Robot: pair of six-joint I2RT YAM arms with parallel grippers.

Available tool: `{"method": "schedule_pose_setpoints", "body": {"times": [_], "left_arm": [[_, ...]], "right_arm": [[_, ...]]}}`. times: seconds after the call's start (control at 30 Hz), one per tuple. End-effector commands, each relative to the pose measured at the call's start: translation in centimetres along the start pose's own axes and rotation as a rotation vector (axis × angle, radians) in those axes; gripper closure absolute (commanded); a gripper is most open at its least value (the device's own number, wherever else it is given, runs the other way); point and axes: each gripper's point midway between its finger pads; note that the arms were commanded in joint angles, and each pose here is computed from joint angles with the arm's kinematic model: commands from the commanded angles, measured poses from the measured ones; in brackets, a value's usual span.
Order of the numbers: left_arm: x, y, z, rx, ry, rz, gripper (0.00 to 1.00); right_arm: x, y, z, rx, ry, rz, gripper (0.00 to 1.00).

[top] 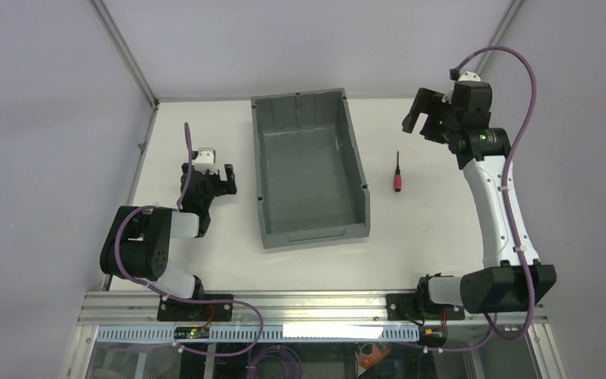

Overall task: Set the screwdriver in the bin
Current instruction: Pick up the screwdriver from the center of the board.

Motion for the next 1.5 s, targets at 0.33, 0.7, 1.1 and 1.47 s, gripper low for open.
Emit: {"method": "schedule_pose_setpoints", "body": {"times": [0.33, 0.7, 1.1, 1.47], "left_arm": [[0.2, -0.2, -1.6, -0.053, -0.015, 0.002, 0.01], [0.2, -0.2, -1.6, -0.054, -0.015, 0.002, 0.01], [0.2, -0.2, -1.6, -0.054, -0.015, 0.003, 0.01], [0.2, -0.2, -1.6, -0.053, -0.014, 0.002, 0.01]], "right_arm": [[-2.4, 3.6, 2.1, 0.280, -0.055, 0.184, 0.01], [-4.2, 9.6, 8.5, 0.485, -0.052, 0.226, 0.03], [-7.0, 13.9, 15.7, 0.655, -0.044, 0.291, 0.12], [-8.9, 15.8, 19.6, 0.738, -0.056, 0.350, 0.29]]}}
Point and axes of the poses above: each gripper's point midway between its finger pads, its own y axis out along the fingers, its own x axis along the line the jaws close on, z = x × y, and after that the axes turned 5 degrees about y, right-handed
